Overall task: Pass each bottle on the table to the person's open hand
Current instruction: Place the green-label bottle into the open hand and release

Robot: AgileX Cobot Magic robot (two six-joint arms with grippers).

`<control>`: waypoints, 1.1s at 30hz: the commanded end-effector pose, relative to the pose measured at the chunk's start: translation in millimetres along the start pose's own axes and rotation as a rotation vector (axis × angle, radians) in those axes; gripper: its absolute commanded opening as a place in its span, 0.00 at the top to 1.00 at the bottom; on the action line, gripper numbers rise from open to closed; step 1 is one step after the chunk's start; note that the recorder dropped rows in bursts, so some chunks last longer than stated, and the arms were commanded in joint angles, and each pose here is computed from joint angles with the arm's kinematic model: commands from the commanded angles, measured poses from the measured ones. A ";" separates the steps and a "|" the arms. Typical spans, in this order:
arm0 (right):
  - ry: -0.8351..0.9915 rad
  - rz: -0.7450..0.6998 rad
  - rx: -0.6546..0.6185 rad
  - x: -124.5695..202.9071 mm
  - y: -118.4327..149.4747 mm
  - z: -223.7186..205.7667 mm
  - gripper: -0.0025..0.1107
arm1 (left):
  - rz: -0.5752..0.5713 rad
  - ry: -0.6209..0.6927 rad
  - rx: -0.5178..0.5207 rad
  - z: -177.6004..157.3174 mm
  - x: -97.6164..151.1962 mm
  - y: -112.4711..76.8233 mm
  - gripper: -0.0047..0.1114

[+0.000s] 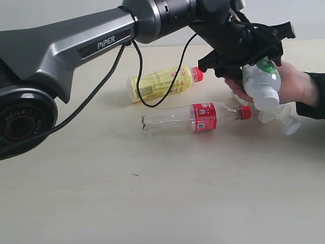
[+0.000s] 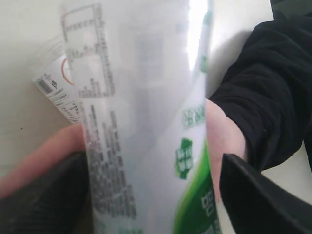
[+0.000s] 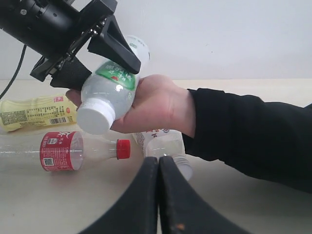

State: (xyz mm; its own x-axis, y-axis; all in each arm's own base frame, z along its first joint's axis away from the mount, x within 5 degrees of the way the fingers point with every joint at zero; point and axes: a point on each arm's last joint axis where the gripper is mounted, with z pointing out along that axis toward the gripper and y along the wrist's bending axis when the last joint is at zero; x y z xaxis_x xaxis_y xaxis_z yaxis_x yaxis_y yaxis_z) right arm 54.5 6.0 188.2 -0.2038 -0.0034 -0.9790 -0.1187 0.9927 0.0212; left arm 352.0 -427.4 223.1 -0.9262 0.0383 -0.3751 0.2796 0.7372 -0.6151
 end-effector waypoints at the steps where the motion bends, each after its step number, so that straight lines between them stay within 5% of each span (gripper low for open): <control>1: -0.007 -0.001 0.000 0.7 0.0 0.0 0.98 | 0.013 -0.002 0.002 -2.6 -1.3 -1.6 0.26; 13: -0.007 -0.001 0.000 0.7 0.0 0.0 0.98 | 0.064 -0.005 0.009 -25.1 -4.9 -13.8 0.19; 20: -0.007 -0.001 0.000 0.7 0.0 0.0 0.98 | 0.310 0.043 -0.045 -75.4 -5.2 -30.8 0.20; 24: -0.007 -0.001 0.000 0.7 0.0 0.0 0.98 | 0.404 0.123 -0.076 -88.7 0.8 -31.6 0.30; 33: -0.007 -0.001 0.000 0.7 0.0 0.0 0.98 | 0.584 0.171 -0.200 -104.9 0.9 -24.2 0.75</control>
State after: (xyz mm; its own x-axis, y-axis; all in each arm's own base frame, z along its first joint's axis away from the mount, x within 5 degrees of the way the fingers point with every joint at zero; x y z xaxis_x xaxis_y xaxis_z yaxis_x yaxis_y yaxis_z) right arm 54.5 6.0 188.2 -0.2038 -0.0034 -0.9790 -0.1187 0.9927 0.0212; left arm 317.1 -381.0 301.1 -0.7036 0.5423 -0.4593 0.6900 0.6758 -0.2591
